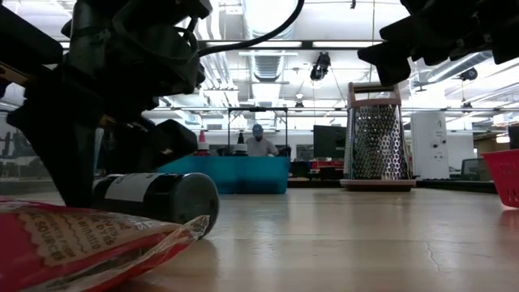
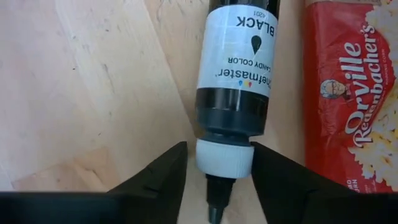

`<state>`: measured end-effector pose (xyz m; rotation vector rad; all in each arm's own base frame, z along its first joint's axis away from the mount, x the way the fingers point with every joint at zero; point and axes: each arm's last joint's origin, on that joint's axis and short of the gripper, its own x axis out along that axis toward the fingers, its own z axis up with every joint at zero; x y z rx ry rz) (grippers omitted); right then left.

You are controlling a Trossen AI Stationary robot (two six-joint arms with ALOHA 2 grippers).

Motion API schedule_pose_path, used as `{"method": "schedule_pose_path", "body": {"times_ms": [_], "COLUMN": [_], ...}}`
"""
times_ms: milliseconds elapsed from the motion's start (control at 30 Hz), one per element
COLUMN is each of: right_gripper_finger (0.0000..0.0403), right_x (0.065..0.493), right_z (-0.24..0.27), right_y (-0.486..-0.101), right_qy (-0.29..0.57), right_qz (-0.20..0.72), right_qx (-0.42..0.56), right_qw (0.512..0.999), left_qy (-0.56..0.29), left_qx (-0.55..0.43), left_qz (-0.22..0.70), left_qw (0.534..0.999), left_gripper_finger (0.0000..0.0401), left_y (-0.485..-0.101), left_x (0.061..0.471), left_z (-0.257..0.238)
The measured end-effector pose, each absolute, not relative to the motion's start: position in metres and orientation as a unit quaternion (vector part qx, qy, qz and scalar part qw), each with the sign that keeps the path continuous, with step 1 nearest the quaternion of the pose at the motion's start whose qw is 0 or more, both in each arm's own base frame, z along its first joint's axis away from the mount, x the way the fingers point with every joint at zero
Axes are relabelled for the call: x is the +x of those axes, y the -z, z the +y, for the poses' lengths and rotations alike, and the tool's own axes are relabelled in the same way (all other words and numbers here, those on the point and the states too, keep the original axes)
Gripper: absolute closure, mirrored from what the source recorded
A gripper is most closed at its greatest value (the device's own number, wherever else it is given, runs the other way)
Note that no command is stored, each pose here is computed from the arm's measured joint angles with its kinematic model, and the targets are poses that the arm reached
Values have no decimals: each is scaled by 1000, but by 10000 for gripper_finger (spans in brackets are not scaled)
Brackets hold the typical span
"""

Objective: Pick & Place Food Item
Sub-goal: Put the black food coloring bottle into the blue bin

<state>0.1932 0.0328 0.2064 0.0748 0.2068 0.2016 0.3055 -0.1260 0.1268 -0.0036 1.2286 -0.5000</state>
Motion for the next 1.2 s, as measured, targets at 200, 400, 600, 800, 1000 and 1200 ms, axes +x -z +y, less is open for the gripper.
{"method": "schedule_pose_path", "body": {"times_ms": [200,400,600,800,1000,1200], "right_gripper_finger": [184,184,184,184,184,184], "right_x": [193,193,193,193,193,193], "right_z": [33,33,33,32,32,32], "right_y": [-206,-206,-206,-206,-206,-205], "right_qy": [-100,-100,-98,-89,-87,-86], "right_qz": [103,104,104,105,106,110], "right_qx": [37,39,39,38,39,41], "right_qw": [989,989,989,990,990,989], "left_qy": [230,226,178,121,104,36], "left_qx": [-1,2,38,84,108,168], "left_qz": [571,575,598,616,620,643], "left_qw": [788,787,780,774,770,746], "left_gripper_finger": [291,291,291,291,291,291], "left_y": [-127,-127,-141,-166,-185,-206], "left_x": [305,305,310,318,324,322], "left_z": [-125,-125,-125,-124,-125,-117]}}
